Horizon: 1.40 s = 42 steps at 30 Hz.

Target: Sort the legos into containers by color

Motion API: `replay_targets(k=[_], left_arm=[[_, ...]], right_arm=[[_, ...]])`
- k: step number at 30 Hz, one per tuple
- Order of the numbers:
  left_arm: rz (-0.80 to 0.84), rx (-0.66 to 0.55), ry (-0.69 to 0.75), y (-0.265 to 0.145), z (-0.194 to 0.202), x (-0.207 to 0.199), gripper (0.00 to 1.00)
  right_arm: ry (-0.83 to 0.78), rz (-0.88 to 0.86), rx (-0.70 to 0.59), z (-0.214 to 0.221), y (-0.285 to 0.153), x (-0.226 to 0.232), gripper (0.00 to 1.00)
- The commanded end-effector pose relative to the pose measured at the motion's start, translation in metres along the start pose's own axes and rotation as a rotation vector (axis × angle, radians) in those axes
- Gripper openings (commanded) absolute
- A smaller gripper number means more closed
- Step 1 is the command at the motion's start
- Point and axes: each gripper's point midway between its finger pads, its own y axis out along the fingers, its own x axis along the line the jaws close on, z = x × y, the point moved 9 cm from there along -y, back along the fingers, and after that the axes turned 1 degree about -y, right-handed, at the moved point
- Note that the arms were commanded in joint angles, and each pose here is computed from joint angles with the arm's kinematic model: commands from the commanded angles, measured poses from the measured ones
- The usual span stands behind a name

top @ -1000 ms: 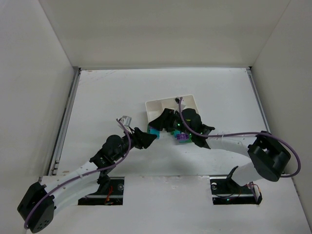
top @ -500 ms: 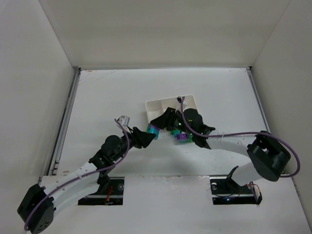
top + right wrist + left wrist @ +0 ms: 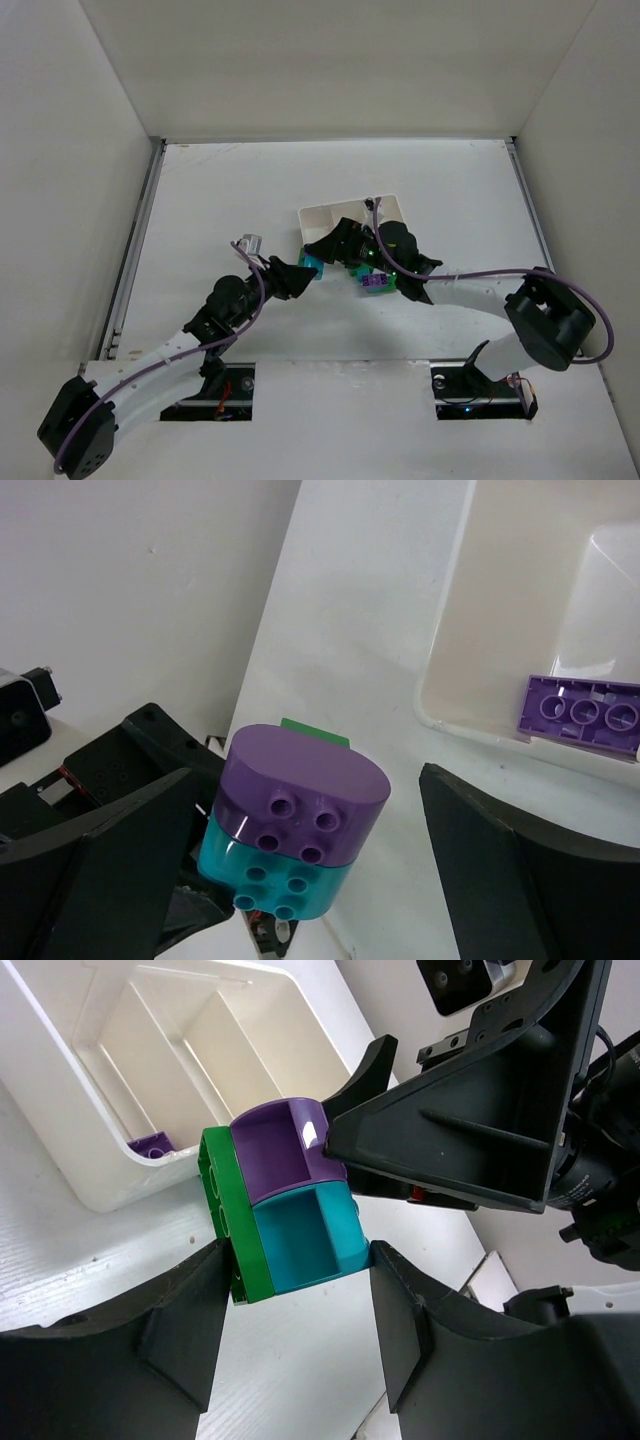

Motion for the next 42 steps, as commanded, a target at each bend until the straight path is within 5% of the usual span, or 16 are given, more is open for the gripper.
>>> replay_targets(k=[1,10,22,26,42], left_arm=[[0.070,-0.049,0.012,0.003,-0.009,-0.012,0.26],[0.050,-0.066,0.033,0.003,-0.008,-0.008,0.25],[0.062,-0.050,0.039,0.000,-0.002,-0.010,0.24],[0.059,-0.051,0.045,0.000,-0.001,-0.009,0.24],[-0.008,-0.134,0.017,-0.001,-0.017,0.005,0.21]], right_arm=[[0.011,-0.053,-0.001,-0.003,0.003,0.007,0.96],[0.040,-0.061,0.000,-0.004,0.006,0.010,0.69],[0.064,-0.079,-0.025,-0.005,0.010,0.010,0.74],[0.061,-0.087,-0.035,-0.005,0.009,0.010,0.62],[0.063,-0.137,-0.055,-0.013,-0.014,0.003,0.59]])
